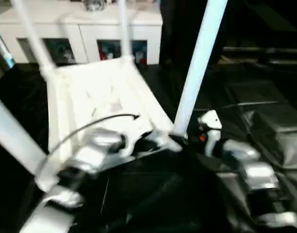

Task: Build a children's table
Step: Rotate leg to tighten

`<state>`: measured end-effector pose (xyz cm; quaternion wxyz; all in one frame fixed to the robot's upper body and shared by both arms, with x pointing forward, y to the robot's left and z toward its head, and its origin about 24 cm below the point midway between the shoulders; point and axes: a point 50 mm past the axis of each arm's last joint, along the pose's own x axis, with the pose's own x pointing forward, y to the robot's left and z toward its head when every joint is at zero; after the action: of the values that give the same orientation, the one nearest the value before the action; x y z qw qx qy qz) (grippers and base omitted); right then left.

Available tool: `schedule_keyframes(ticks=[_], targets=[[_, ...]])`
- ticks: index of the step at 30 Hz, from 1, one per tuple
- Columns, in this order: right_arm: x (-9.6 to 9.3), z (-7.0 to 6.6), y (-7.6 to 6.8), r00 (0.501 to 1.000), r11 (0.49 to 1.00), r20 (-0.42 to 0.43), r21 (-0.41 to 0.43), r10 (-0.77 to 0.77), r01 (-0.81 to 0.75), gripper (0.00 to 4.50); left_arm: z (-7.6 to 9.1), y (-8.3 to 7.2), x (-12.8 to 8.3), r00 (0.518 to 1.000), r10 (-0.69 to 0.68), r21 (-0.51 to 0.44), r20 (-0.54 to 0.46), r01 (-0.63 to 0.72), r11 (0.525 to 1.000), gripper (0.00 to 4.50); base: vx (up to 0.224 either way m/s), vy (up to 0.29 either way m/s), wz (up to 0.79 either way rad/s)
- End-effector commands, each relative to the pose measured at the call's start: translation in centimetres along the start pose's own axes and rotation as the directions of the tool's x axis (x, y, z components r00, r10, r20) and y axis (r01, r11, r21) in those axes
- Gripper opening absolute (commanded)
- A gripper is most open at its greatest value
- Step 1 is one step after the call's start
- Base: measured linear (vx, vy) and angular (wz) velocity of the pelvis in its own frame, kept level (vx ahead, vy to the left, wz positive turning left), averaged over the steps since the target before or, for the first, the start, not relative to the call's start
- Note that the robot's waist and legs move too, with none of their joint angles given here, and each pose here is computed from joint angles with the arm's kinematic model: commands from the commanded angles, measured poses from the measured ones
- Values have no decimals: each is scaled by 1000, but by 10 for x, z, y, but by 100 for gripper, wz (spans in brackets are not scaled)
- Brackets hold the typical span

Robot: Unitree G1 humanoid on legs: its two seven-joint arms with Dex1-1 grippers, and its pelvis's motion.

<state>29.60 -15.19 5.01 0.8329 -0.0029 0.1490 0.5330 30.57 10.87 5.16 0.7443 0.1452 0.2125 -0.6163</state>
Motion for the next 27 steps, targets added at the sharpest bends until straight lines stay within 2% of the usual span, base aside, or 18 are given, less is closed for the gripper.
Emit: schedule_keyframes(ticks=[1,4,7,9,11,15,18,19,20,21,22,23,25,27], targets=[[6,-7,11,990,991,-42,18,132,-131,326,11,-14,9,989,-146,52,23,145,988,0,0,0,0],[0,-5,9,985,987,-59,13,162,-161,326,7,-14,4,988,-157,53,6,157,986,0,0,0,0],[-2,-5,9,980,982,-67,12,186,-186,294,4,-15,0,985,-173,48,-5,173,984,0,0,0,0],[-2,-4,11,975,977,-67,21,212,-211,291,3,-15,-2,984,-177,47,-6,178,983,0,0,0,0],[-3,-4,12,971,973,-67,32,231,-230,262,4,-15,-2,984,-177,47,-7,177,983,0,0,0,0],[0,-7,16,967,969,-66,45,245,-242,253,5,-11,-1,991,-134,49,-5,134,990,0,0,0,0],[4,-10,14,981,982,-63,50,184,-181,250,7,-6,2,998,-68,39,-2,68,997,0,0,0,0],[12,-17,6,998,998,-62,55,15,-12,249,9,2,9,999,46,15,9,-46,999,0,0,0,0],[12,-17,6,998,998,-62,55,15,-12,247,9,2,9,999,46,15,9,-46,999,0,0,0,0],[17,-24,0,989,988,-62,76,-131,136,236,12,7,15,992,128,-7,18,-128,992,0,0,0,0],[17,-24,0,989,988,-62,76,-131,136,236,12,7,15,992,128,-7,18,-128,992,0,0,0,0],[25,-32,0,970,963,-67,126,-233,240,225,16,10,24,981,191,-35,38,-190,981,0,0,0,0],[35,-39,5,955,939,-76,177,-286,296,216,22,10,34,970,237,-62,58,-234,970,0,0,0,0],[43,-42,9,942,926,-90,172,-325,336,213,26,8,41,962,265,-75,69,-260,963,0,0,0,0]])
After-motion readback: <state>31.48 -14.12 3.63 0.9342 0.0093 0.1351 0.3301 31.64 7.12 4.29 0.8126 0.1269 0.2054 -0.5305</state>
